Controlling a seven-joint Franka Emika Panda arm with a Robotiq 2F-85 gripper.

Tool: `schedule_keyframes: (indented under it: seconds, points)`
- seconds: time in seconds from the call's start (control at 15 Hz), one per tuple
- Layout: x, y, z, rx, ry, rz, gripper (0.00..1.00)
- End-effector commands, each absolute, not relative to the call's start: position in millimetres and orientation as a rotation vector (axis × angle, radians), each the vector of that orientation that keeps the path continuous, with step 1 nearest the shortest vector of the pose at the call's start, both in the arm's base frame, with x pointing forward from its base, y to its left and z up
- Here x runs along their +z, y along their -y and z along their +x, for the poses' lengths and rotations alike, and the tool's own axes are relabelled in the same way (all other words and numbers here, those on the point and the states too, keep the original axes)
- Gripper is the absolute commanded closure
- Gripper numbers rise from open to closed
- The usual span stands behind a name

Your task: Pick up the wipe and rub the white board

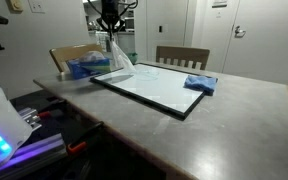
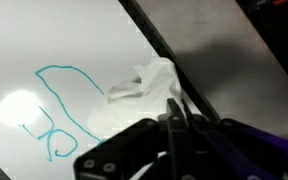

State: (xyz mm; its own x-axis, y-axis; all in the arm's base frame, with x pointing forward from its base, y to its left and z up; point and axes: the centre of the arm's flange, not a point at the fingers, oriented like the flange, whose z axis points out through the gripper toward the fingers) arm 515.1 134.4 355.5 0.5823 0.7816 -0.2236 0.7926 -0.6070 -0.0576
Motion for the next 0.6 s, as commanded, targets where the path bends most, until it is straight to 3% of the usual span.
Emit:
schedule_keyframes:
  seconds: [0.0, 0.2, 0.53]
  points:
    - [354, -149, 523, -0.256, -1.513, 2.899, 1.0]
    - [354, -154, 521, -0.264, -1.551, 3.088, 1.0]
    - [329, -135, 508, -0.587, -1.46, 3.332, 1.0]
